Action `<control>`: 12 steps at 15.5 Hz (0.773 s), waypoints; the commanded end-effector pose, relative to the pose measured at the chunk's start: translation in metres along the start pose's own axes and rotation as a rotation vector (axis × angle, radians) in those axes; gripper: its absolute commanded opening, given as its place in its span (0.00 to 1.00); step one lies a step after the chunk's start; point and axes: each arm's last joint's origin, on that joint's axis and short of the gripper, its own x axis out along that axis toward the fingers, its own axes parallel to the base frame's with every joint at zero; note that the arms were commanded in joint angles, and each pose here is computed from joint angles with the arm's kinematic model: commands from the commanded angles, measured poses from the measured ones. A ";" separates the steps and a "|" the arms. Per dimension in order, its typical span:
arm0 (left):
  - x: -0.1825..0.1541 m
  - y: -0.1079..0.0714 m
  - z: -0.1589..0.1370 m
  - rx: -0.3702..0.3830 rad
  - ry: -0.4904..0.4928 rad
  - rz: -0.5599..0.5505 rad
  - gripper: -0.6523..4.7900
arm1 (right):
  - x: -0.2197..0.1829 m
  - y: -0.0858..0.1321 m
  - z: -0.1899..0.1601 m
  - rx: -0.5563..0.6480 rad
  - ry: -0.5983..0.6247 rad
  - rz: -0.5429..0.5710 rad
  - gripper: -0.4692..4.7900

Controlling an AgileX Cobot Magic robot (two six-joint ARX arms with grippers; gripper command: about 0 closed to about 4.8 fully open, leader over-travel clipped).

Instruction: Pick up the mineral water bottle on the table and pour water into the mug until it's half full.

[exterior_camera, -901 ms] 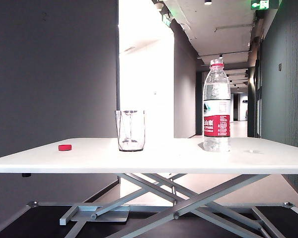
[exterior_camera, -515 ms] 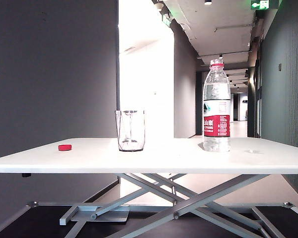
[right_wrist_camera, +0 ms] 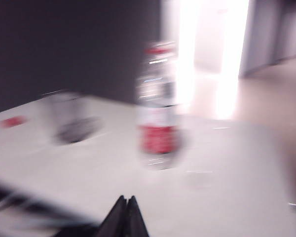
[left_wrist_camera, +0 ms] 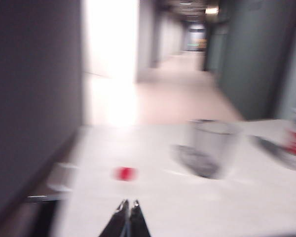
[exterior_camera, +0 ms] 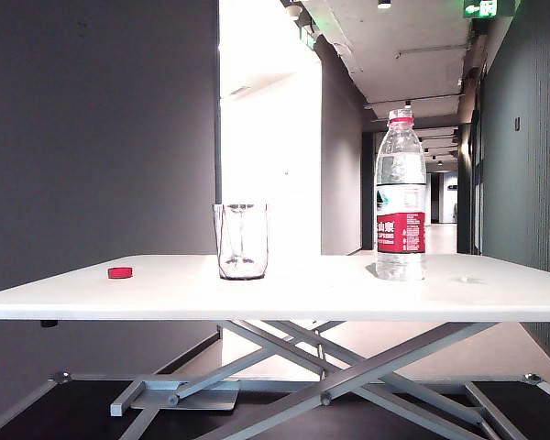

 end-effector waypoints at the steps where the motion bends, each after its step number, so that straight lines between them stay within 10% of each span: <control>1: -0.001 -0.007 -0.005 0.013 0.030 -0.244 0.11 | 0.000 0.004 -0.004 0.018 0.028 0.123 0.07; 2: -0.001 -0.008 -0.007 0.011 0.050 -0.301 0.11 | 0.000 0.004 -0.005 0.018 0.042 0.134 0.11; 4: -0.002 -0.010 -0.011 0.042 0.077 -0.388 0.11 | 0.000 0.004 -0.005 -0.029 0.037 0.129 0.50; 12: -0.002 -0.010 -0.014 0.091 0.096 -0.387 0.11 | 0.012 -0.003 0.004 -0.029 -0.021 0.058 0.84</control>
